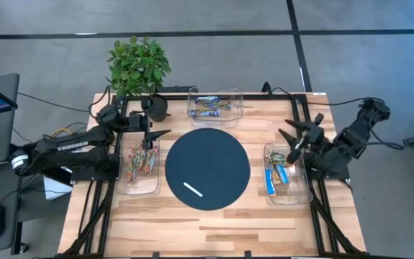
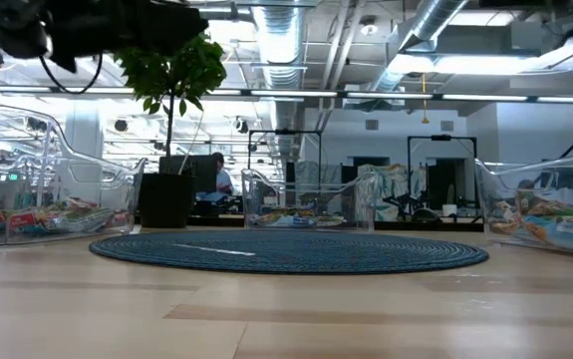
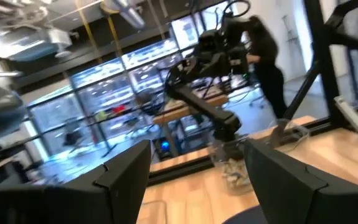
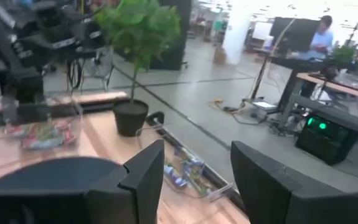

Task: Pick and place Granola Bars by type
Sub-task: Return to Home Position

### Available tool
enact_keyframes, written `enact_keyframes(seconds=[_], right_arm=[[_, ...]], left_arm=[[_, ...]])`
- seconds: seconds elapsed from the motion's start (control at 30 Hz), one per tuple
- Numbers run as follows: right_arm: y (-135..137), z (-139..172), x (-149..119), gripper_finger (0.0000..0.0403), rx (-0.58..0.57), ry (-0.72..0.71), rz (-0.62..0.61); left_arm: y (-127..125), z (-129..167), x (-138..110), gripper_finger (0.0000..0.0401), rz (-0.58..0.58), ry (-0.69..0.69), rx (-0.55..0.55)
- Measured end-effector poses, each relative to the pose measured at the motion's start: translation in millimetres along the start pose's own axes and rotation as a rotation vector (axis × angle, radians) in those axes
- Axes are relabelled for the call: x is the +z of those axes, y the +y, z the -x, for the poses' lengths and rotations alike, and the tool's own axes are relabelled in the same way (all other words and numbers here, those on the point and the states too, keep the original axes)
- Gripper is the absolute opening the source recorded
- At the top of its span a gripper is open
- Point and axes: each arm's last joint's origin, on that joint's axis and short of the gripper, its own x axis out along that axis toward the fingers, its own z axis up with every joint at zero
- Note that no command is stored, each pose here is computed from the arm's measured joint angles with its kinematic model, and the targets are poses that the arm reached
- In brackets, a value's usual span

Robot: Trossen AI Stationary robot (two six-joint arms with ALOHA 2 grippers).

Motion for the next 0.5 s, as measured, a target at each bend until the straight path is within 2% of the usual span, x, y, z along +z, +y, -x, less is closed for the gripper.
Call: enact_keyframes(seconds=[0.1, 0.17, 0.27, 0.3, 0.37, 0.5], right_arm=[[12, -11, 3, 0.0178, 0.036, 0.009, 0.034], [22, -24, 9, 0.0179, 0.149, -0.035, 0.076], [32, -49, 17, 0.0180, 0.429, -0.295, 0.176], [31, -58, 18, 0.0180, 0.468, -0.358, 0.202], [24, -75, 15, 0.0180, 0.469, -0.379, 0.217], [8, -108, 2, 0.0176, 0.454, -0.269, 0.172]], left_arm=[[7, -7, -13, 0.0251, 0.034, 0.006, -0.018], [10, -12, -23, 0.0251, 0.052, 0.030, -0.013], [12, -19, -38, 0.0251, 0.078, 0.054, -0.008], [13, -21, -42, 0.0251, 0.090, 0.053, -0.008], [13, -24, -46, 0.0251, 0.123, 0.036, -0.017], [11, -25, -47, 0.0251, 0.170, 0.019, -0.115]])
